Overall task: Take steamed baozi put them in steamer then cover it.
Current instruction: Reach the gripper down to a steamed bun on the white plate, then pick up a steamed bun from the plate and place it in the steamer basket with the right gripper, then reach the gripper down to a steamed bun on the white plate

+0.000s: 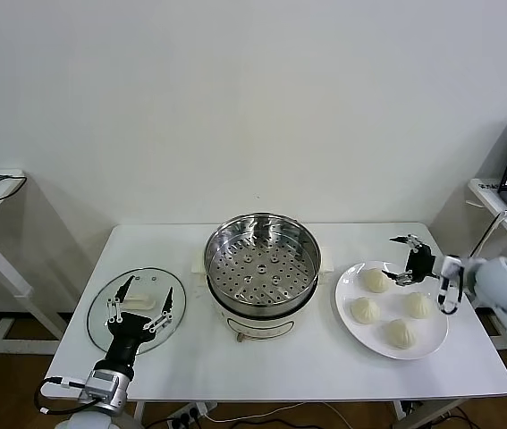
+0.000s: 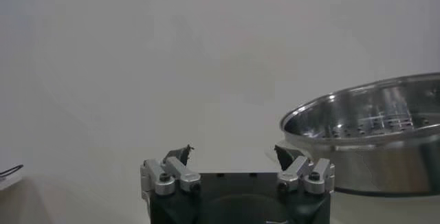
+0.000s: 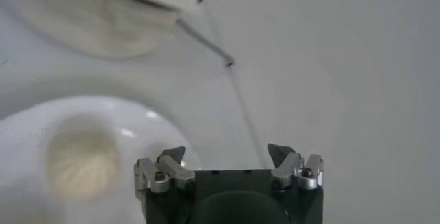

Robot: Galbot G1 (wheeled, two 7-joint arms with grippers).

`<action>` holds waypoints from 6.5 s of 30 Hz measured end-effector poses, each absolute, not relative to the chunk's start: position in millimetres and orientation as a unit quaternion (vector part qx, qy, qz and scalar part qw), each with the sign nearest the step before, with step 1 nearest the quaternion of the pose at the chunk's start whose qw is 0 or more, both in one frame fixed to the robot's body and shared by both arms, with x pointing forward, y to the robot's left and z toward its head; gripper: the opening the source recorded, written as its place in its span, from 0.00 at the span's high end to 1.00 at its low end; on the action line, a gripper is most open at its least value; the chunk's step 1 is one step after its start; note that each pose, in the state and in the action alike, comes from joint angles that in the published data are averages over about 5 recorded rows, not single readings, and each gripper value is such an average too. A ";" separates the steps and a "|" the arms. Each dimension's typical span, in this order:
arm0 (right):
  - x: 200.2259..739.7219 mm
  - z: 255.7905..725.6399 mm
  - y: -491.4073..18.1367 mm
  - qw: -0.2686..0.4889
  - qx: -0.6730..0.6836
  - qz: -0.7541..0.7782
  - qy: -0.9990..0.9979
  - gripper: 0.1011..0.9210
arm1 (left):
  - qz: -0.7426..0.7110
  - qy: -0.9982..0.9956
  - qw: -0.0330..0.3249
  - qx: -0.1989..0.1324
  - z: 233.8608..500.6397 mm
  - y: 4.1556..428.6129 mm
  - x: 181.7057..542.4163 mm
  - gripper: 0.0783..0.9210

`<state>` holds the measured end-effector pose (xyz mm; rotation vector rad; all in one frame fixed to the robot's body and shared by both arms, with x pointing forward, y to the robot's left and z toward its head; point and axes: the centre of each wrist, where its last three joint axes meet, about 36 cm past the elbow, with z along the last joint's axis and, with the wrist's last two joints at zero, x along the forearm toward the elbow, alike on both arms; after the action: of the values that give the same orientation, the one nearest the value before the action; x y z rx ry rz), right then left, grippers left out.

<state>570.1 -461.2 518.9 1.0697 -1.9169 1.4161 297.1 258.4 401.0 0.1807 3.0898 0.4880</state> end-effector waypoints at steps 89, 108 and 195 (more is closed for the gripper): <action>656.5 639.1 -360.5 0.247 0.518 0.671 -0.470 0.30 | 0.169 0.984 -0.001 0.057 400.7 254.6 291.1 0.12; 642.7 744.2 -169.2 0.006 0.569 0.805 -0.170 0.30 | 0.178 0.983 0.001 0.050 402.6 261.9 292.1 0.12; 629.7 611.3 -375.1 0.355 0.565 0.540 -0.513 0.12 | 0.190 0.980 -0.002 0.064 396.3 253.3 287.6 0.12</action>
<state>629.7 -375.1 611.3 1.4591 -1.3271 1.3958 287.6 253.3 396.3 0.2006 3.0824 0.5989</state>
